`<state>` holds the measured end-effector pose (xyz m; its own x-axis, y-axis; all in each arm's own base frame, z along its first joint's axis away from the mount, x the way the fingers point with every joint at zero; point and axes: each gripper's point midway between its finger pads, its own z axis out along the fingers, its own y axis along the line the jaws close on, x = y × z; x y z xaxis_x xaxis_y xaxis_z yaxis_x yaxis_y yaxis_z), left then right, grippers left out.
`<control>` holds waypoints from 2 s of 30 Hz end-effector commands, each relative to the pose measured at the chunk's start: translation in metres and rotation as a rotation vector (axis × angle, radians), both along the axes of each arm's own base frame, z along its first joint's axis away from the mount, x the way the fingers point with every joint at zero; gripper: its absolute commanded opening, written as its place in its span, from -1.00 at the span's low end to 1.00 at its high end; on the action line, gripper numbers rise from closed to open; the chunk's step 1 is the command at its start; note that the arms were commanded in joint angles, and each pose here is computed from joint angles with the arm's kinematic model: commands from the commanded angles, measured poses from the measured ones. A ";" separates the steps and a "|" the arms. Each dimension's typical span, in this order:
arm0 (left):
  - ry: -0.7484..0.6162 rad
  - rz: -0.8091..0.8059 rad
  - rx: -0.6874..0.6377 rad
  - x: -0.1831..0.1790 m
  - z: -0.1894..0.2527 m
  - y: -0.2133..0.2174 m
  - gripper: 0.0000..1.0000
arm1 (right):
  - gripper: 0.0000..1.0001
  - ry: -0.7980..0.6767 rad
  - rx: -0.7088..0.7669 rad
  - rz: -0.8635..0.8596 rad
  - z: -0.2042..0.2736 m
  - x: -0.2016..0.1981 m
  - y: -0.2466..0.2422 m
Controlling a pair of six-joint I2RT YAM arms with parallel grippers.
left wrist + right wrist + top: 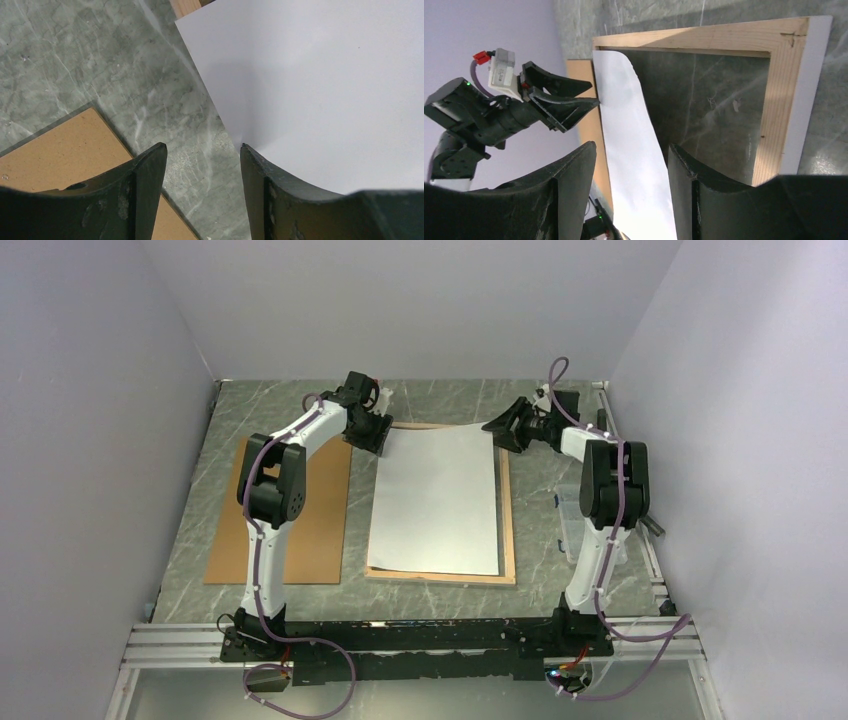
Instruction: Put the photo into the frame
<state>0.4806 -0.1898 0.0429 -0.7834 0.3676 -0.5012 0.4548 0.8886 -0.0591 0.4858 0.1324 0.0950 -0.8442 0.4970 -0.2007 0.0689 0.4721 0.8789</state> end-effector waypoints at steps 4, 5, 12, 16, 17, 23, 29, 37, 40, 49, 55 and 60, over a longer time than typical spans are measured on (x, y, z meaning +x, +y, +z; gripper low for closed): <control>0.006 -0.008 0.005 -0.002 -0.011 -0.005 0.22 | 0.14 -0.092 0.066 0.013 0.032 0.001 0.001; 0.005 -0.008 0.005 -0.002 -0.011 -0.005 0.22 | 0.13 -0.091 0.059 0.015 0.031 0.000 0.001; 0.010 -0.010 0.004 -0.003 -0.012 -0.006 0.22 | -0.02 -0.069 0.030 0.050 0.016 -0.009 0.008; 0.007 -0.011 0.005 -0.003 -0.011 -0.006 0.22 | -0.27 -0.044 -0.006 0.054 0.008 -0.008 0.009; 0.008 -0.010 0.006 -0.003 -0.011 -0.006 0.22 | -0.35 -0.048 -0.014 0.052 0.008 -0.007 0.008; 0.002 -0.012 0.000 -0.003 -0.005 -0.006 0.23 | -0.47 -0.040 -0.096 0.044 0.007 -0.004 0.001; -0.001 -0.009 0.000 -0.003 0.001 -0.006 0.33 | -1.00 -0.040 -0.168 0.029 0.004 -0.003 -0.005; -0.052 0.021 -0.001 0.004 0.037 0.008 0.88 | -1.00 -0.077 -0.286 0.042 0.024 0.001 -0.019; -0.051 0.016 0.005 -0.001 0.038 0.012 0.88 | -1.00 -0.076 -0.304 0.070 0.029 0.005 -0.019; -0.031 0.006 0.016 -0.011 0.029 0.015 0.88 | -1.00 -0.071 -0.314 0.083 0.030 0.006 -0.020; -0.025 0.005 0.004 -0.012 0.028 0.013 0.84 | -1.00 -0.040 -0.302 0.031 0.020 0.002 -0.021; -0.026 -0.002 0.004 -0.013 0.031 0.013 0.80 | -1.00 -0.068 -0.285 0.003 0.021 0.004 -0.020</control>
<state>0.4644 -0.1752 0.0423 -0.8047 0.3720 -0.4628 0.4440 0.8945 -0.0531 0.4763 0.1130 0.0838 -0.8782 0.3795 -0.2912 0.0720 0.7068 0.7038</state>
